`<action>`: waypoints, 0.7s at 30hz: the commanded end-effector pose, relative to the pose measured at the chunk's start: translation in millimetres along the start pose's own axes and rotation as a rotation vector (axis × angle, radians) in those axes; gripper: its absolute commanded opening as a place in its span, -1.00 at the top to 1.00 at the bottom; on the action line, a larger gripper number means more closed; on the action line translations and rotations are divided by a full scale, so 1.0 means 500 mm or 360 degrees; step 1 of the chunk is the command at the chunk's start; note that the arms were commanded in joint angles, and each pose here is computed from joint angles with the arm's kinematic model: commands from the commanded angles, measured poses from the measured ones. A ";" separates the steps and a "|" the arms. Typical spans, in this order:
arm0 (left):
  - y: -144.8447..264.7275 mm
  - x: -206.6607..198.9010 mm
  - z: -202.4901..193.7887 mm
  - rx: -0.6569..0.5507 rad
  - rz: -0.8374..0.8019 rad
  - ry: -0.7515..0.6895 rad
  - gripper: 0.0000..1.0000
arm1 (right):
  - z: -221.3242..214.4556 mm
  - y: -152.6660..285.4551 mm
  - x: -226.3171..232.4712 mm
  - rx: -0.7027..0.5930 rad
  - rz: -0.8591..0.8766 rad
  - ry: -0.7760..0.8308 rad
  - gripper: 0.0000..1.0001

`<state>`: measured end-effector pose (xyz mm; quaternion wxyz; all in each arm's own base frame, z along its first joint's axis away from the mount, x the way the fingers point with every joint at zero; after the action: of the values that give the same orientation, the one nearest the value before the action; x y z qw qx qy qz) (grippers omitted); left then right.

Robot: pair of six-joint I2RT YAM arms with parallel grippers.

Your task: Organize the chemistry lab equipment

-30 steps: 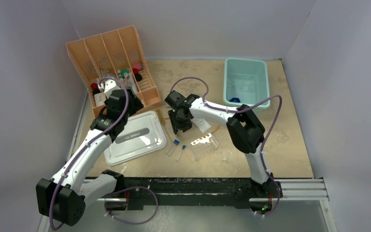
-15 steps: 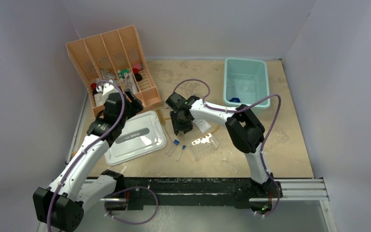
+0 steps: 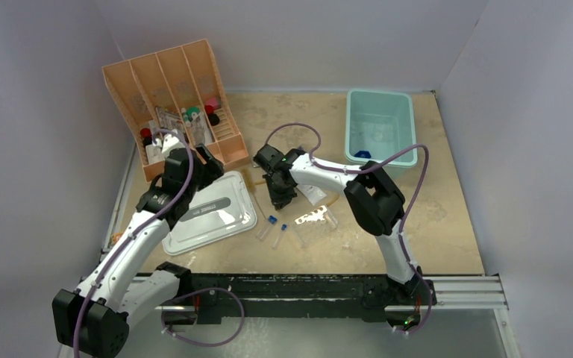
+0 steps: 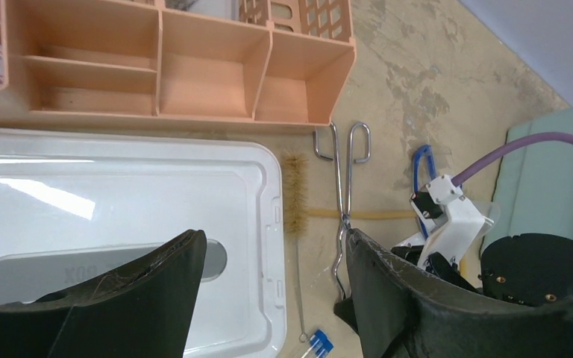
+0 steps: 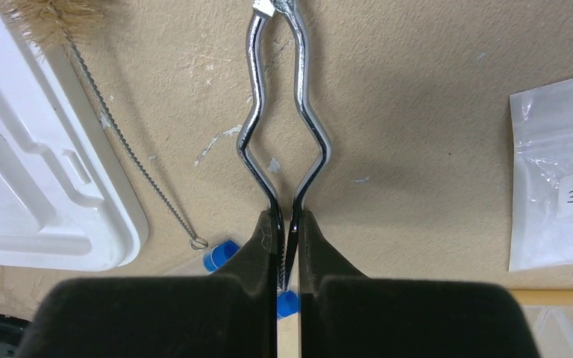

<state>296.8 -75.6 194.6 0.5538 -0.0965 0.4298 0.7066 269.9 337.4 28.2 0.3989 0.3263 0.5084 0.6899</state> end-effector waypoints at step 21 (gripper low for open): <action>-0.139 -0.214 -0.200 0.0708 -0.0773 0.0491 -0.37 | 0.100 0.206 -0.032 -0.0467 0.0464 -0.0039 1.00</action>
<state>337.6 -183.3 113.4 0.5858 -0.0951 0.6191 0.5143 295.5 321.5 110.5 0.3777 0.3488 0.3868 0.7655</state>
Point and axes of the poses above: each gripper's point midway between its finger pads, its own y axis back along the fingers, its own x axis along the line the jaws close on, z = x × y, the point moved 1 cm from there along y, back along the fingers, and after that the axes turned 12 degrees about y, right-handed, at the moved point
